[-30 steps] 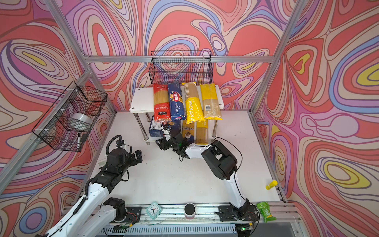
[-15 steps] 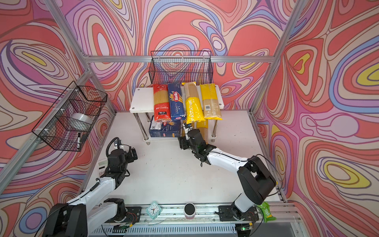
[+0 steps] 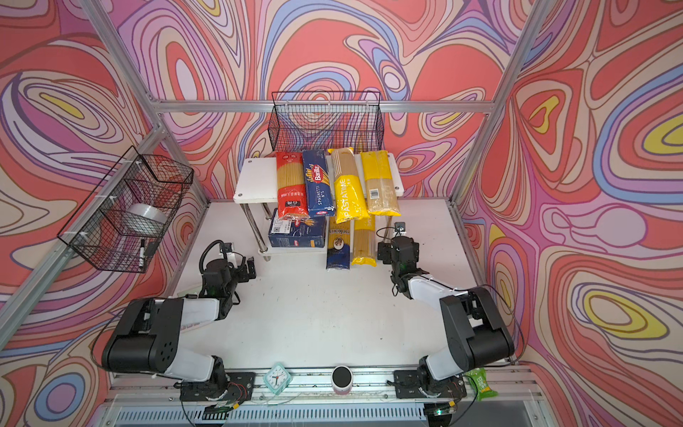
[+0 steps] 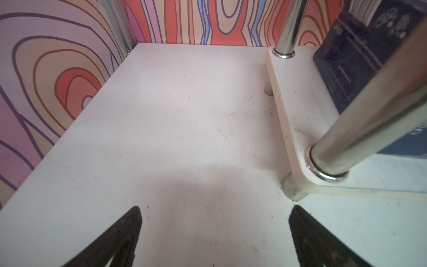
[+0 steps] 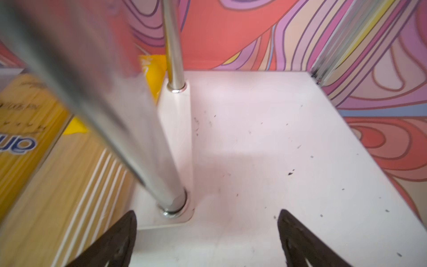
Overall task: Arrange pasta packages on shelves
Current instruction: Reset both arms
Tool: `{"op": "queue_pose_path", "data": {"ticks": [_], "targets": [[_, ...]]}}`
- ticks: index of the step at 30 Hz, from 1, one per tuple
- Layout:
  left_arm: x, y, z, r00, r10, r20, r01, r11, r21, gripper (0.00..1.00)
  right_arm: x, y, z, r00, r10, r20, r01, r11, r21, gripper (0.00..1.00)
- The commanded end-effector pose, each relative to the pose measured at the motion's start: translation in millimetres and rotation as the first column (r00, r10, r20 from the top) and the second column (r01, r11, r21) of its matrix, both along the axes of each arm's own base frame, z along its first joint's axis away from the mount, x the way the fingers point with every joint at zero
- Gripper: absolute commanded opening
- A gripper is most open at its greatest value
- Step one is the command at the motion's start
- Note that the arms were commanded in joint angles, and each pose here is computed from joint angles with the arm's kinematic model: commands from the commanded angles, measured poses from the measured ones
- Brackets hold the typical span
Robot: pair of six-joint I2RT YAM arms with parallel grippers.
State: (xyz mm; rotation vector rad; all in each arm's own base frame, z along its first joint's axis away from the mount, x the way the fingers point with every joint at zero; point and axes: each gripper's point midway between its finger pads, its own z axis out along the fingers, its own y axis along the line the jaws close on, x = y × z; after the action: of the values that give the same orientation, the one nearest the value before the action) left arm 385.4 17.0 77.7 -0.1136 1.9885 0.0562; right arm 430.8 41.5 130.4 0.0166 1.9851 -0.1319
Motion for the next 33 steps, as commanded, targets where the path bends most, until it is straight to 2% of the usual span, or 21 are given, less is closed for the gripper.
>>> {"op": "queue_pose_path", "data": {"ticks": [1,4,7,8,11,14,17,19,20,33], "targets": [[5.3,-5.6,9.6,0.998,-0.046,0.045,0.047,0.999,-0.004,1.00,19.0,-17.9,22.6,0.988,-0.012,0.157,0.025,0.996,-0.082,0.98],[7.2,-7.6,11.5,0.996,-0.058,0.063,0.058,0.998,-0.003,1.00,28.7,-31.5,20.3,0.988,-0.026,0.155,0.051,0.987,-0.155,0.98],[7.0,-7.4,10.2,0.997,-0.057,0.057,0.057,0.998,-0.003,1.00,24.3,-39.0,3.6,0.998,-0.052,0.026,0.053,0.997,-0.050,0.98],[7.2,-7.4,11.3,0.996,-0.057,0.061,0.058,0.998,-0.001,1.00,18.6,-43.8,-0.8,0.997,-0.081,0.016,0.081,0.996,-0.024,0.98],[7.1,-7.2,11.1,0.997,-0.056,0.060,0.056,0.998,-0.003,1.00,-0.6,-51.7,-19.3,0.993,-0.103,0.063,0.102,0.995,0.008,0.99],[6.9,-7.3,10.2,0.997,-0.056,0.055,0.056,0.998,-0.004,1.00,-0.9,-51.7,-15.9,0.990,-0.078,0.116,0.077,0.997,0.011,0.98],[7.2,-7.1,10.7,0.997,-0.055,0.056,0.055,0.998,-0.003,1.00,-6.9,-54.5,-31.6,0.982,-0.050,0.181,0.042,0.998,0.049,0.98],[7.0,-7.0,10.1,0.997,-0.054,0.055,0.054,0.999,-0.004,1.00,-4.6,-58.6,-37.6,0.988,-0.079,0.129,0.071,0.996,0.062,0.98],[6.9,-7.0,10.0,0.997,-0.055,0.055,0.055,0.998,-0.004,1.00,-5.3,-60.8,-35.0,0.984,-0.086,0.156,0.079,0.996,0.051,0.99],[7.0,-6.9,10.4,0.997,-0.054,0.056,0.054,0.999,-0.004,1.00,-5.9,-60.5,-36.0,0.985,-0.086,0.148,0.079,0.995,0.053,0.99]]}}
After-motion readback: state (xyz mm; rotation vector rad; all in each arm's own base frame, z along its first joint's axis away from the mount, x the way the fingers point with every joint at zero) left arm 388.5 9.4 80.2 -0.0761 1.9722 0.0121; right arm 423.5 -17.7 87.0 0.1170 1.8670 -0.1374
